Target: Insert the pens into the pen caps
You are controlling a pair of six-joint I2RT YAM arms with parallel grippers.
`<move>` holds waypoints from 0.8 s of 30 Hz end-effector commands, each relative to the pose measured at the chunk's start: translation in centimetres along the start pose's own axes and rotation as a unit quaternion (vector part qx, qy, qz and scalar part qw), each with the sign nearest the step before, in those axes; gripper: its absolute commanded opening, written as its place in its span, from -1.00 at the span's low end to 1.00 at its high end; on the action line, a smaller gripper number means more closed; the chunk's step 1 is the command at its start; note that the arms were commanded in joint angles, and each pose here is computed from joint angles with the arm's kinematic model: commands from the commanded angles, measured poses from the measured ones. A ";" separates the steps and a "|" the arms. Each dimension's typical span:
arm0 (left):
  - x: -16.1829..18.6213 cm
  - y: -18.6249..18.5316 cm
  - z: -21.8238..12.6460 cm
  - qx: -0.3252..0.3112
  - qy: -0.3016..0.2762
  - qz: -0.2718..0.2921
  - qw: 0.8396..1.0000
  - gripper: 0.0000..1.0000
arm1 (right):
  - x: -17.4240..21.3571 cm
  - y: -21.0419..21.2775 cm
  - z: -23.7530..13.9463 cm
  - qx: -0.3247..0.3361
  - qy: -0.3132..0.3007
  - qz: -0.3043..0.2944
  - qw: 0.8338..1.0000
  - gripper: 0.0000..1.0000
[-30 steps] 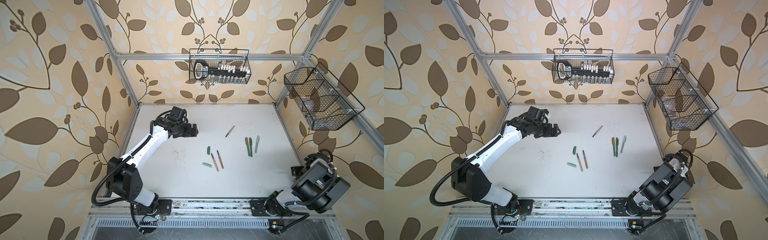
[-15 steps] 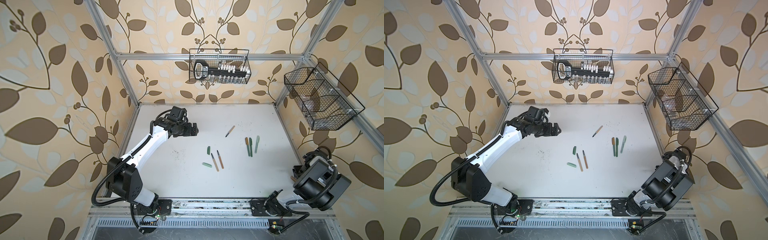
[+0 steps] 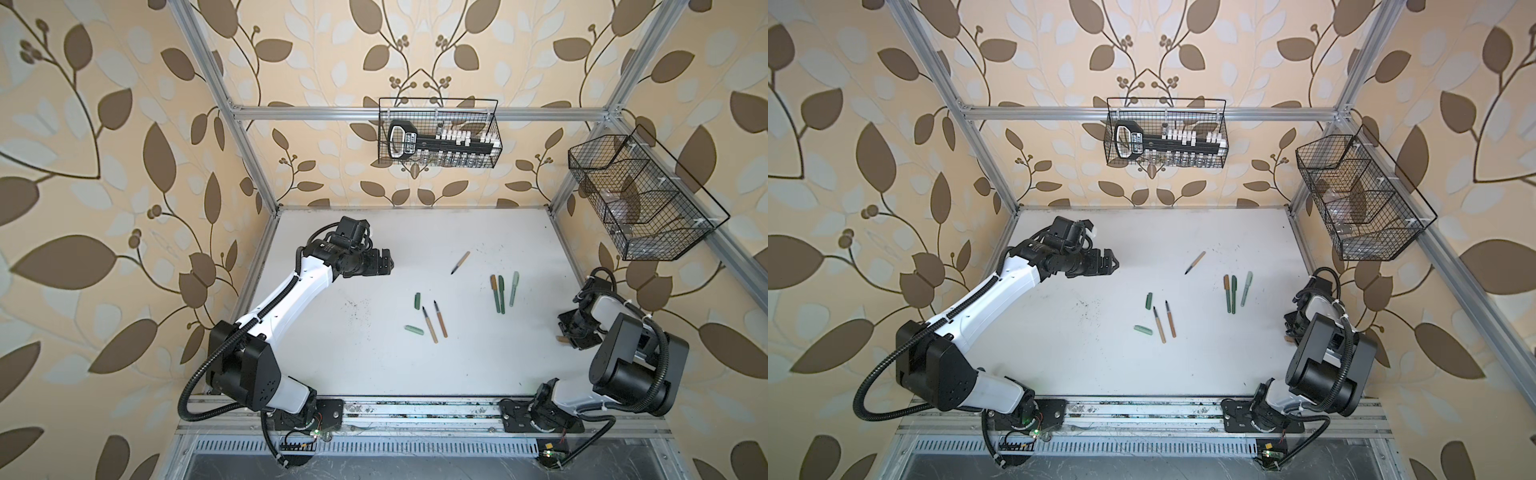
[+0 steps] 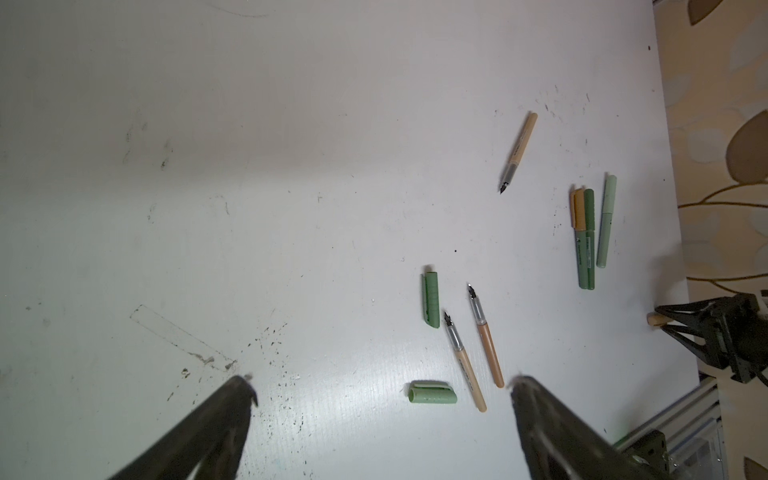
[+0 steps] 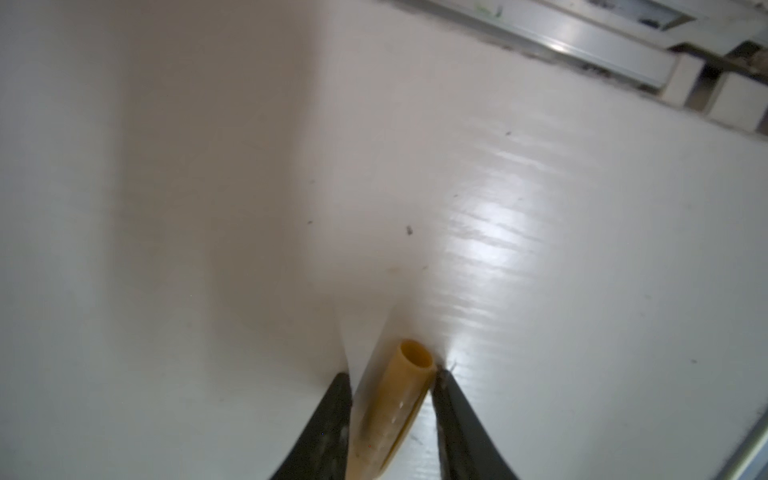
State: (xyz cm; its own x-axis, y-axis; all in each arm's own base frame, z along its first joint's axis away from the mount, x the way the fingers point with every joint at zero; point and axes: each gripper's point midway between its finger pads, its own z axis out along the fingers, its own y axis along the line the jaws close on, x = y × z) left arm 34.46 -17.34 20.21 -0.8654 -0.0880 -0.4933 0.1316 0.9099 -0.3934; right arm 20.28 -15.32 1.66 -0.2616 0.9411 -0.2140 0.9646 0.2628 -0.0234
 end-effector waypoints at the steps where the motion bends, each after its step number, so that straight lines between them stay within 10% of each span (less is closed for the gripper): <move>1: -0.8 0.0 -2.0 0.001 -0.036 -0.001 0.999 0.98 | 3.6 1.2 0.8 0.000 0.059 -0.038 0.998 -0.29; 24: 0.8 1.3 -3.9 -0.011 -0.068 -0.015 0.997 0.98 | 8.3 9.1 -2.3 -0.079 0.069 -0.212 0.972 -0.22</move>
State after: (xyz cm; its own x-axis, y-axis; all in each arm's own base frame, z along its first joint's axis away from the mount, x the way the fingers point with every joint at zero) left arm 31.97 -15.42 21.21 -0.8253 -0.1384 -0.5475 0.1050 0.9150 -0.3897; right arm 26.51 -4.96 1.72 -0.6167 0.7793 -0.1117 0.7784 0.6248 0.0610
